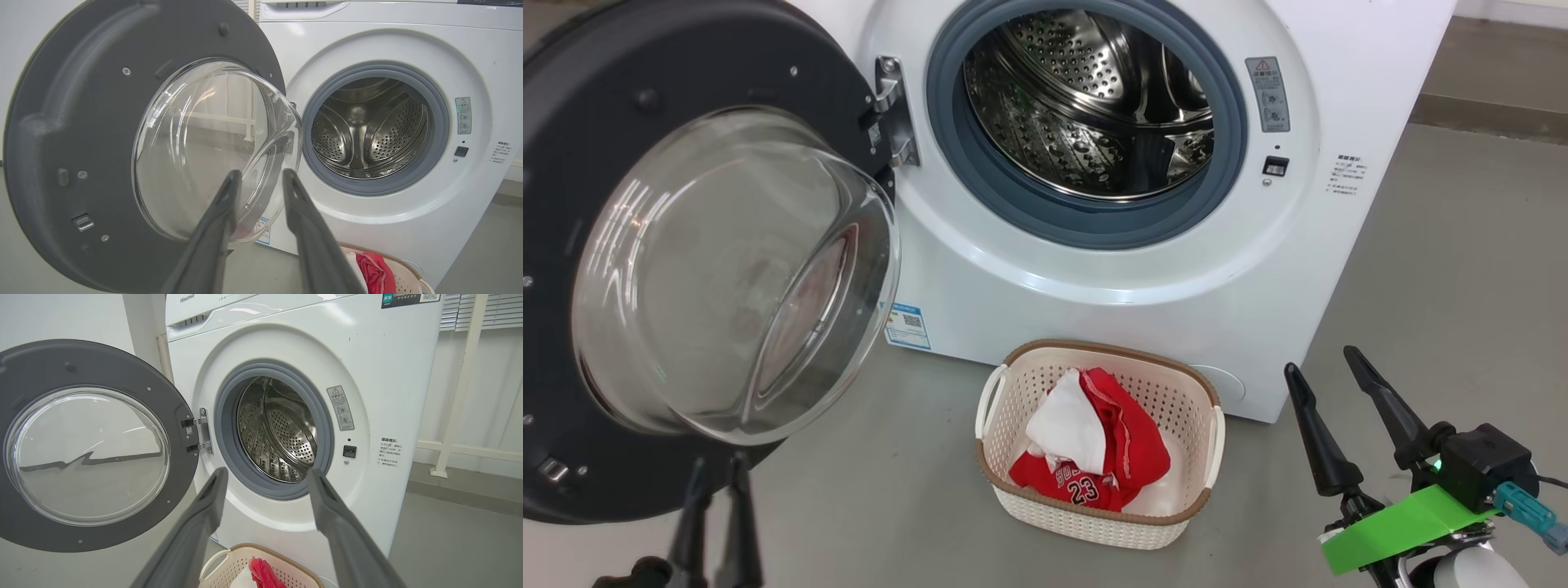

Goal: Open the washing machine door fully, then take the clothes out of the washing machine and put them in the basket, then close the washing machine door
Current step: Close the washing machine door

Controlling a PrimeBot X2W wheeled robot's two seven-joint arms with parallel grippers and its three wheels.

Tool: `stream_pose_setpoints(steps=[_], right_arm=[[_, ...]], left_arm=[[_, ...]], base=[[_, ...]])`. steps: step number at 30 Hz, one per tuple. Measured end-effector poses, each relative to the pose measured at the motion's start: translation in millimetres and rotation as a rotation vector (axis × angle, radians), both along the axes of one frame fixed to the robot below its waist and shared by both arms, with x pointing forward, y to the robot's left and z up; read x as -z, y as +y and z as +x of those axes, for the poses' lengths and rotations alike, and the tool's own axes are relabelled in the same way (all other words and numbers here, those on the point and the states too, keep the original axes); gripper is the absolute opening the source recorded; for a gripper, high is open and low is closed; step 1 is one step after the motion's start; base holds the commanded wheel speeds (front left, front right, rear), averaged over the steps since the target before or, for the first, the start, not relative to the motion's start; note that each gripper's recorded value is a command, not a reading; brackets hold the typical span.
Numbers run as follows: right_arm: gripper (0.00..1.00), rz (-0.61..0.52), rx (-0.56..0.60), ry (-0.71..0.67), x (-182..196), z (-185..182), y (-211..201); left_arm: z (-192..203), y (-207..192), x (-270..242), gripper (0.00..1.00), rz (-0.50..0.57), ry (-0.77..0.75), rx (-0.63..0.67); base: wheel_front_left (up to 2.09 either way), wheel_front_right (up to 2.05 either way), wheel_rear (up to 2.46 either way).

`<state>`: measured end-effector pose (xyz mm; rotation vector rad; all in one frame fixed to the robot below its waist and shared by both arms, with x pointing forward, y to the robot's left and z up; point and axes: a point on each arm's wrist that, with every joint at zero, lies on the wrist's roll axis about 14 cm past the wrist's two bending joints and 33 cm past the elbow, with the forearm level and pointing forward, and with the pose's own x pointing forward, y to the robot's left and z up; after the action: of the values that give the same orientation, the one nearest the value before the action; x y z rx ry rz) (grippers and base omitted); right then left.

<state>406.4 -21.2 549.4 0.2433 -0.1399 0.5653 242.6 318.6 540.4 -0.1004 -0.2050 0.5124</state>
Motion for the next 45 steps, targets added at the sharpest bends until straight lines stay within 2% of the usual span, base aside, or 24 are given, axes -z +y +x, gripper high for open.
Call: stream_pose_setpoints(steps=[6, 11, 16, 23, 27, 31, 37, 40, 45], right_arm=[[1.00, -0.004, 0.002, 0.007, 3, 1, -1], [1.00, -0.012, 0.006, 0.011, 6, 3, -4], [1.00, -0.020, 0.008, 0.021, 10, 2, -7], [1.00, -0.027, 0.034, 0.030, 15, 5, -18], [1.00, -0.033, 0.045, 0.037, 18, 8, -23], [1.00, -0.035, 0.049, 0.043, 21, 9, -25], [1.00, -0.036, 0.047, 0.048, 23, 9, -25], [1.00, -0.038, 0.045, 0.048, 23, 8, -25], [1.00, -0.046, 0.048, 0.040, 21, 7, -28]], left_arm=[[0, 10, -9, 0.00, 0.036, -0.008, -0.031], [6, 38, -64, 0.00, 0.135, -0.134, -0.102], [9, 65, -105, 0.00, 0.230, -0.183, -0.170], [4, 106, -151, 0.00, 0.256, -0.277, -0.278], [1, 130, -163, 0.00, 0.184, -0.351, -0.332], [1, 160, -158, 0.00, 0.045, -0.403, -0.378], [7, 196, -131, 0.00, -0.144, -0.362, -0.430], [11, 210, -113, 0.00, -0.263, -0.320, -0.441], [27, 215, -77, 0.00, -0.554, -0.265, -0.393]], base=[[0.00, 0.00, 0.00], [0.00, 0.00, 0.00], [0.00, 0.00, 0.00], [0.00, 0.00, 0.00], [0.00, 0.00, 0.00], [0.00, 0.00, 0.00], [0.00, 0.00, 0.00], [0.00, 0.00, 0.00], [0.00, 0.00, 0.00]])
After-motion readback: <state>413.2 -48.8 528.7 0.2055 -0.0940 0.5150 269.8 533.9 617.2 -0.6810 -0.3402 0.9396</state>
